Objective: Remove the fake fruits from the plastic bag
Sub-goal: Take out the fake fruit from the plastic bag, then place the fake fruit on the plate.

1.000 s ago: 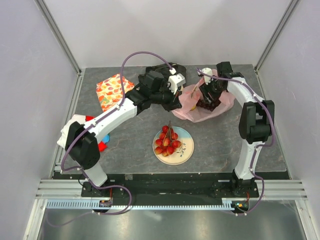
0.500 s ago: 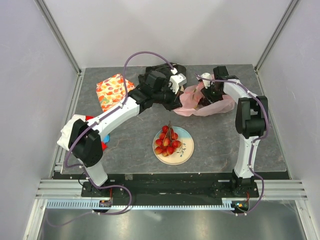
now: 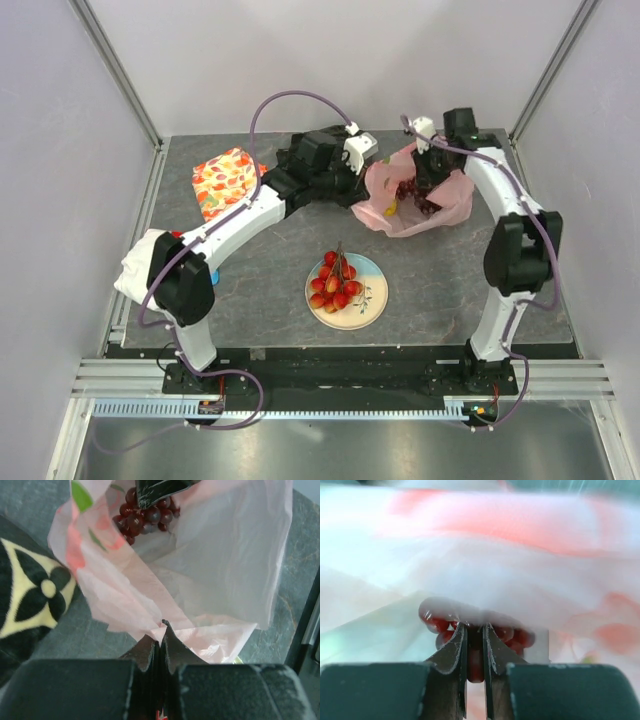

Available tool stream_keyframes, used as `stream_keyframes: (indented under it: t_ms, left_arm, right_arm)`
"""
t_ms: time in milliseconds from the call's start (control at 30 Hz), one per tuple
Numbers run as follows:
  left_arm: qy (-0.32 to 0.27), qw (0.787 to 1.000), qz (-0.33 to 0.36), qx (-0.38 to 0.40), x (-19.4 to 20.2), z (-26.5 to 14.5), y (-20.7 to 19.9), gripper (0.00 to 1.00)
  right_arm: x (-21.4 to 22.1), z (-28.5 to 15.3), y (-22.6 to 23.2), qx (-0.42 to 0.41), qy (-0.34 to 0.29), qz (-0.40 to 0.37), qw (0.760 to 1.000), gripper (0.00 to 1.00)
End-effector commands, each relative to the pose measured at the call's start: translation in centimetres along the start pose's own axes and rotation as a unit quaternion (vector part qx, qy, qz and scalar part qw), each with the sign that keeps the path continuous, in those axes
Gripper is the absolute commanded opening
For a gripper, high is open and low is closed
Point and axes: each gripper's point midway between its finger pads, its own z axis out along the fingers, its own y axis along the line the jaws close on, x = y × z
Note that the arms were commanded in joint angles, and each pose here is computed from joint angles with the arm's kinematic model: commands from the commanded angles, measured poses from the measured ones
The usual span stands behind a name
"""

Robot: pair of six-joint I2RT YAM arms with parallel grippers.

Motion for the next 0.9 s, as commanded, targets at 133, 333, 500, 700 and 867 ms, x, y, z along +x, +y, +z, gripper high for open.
stream_keyframes:
  t_ms: [133, 333, 500, 700, 867]
  left_arm:
    - [-0.059, 0.998, 0.021, -0.031, -5.2, 0.5, 1.3, 0.02]
    - [-0.068, 0.996, 0.028, -0.048, -5.9, 1.1, 2.2, 0.02]
    - [-0.060, 0.995, 0.034, -0.068, -5.5, 1.9, 3.7, 0.13]
    - [-0.106, 0.993, 0.023, -0.055, -9.5, -1.7, 4.2, 0.75]
    - [-0.136, 0.986, 0.058, -0.073, -13.5, -8.3, 3.1, 0.83]
  right_arm:
    - [-6.5, -11.7, 6.0, -0.062, -0.144, -0.041, 0.987, 0.01]
    - [-8.8, -15.6, 7.7, -0.079, -0.196, -0.057, 0.976, 0.00]
    - [-13.3, -21.6, 9.7, -0.093, -0.278, -0.074, 0.953, 0.01]
    - [-13.4, -25.9, 13.9, -0.097, -0.304, -0.160, 0.934, 0.01]
    - [-12.5, -28.5, 18.8, -0.110, -0.319, -0.235, 0.912, 0.01]
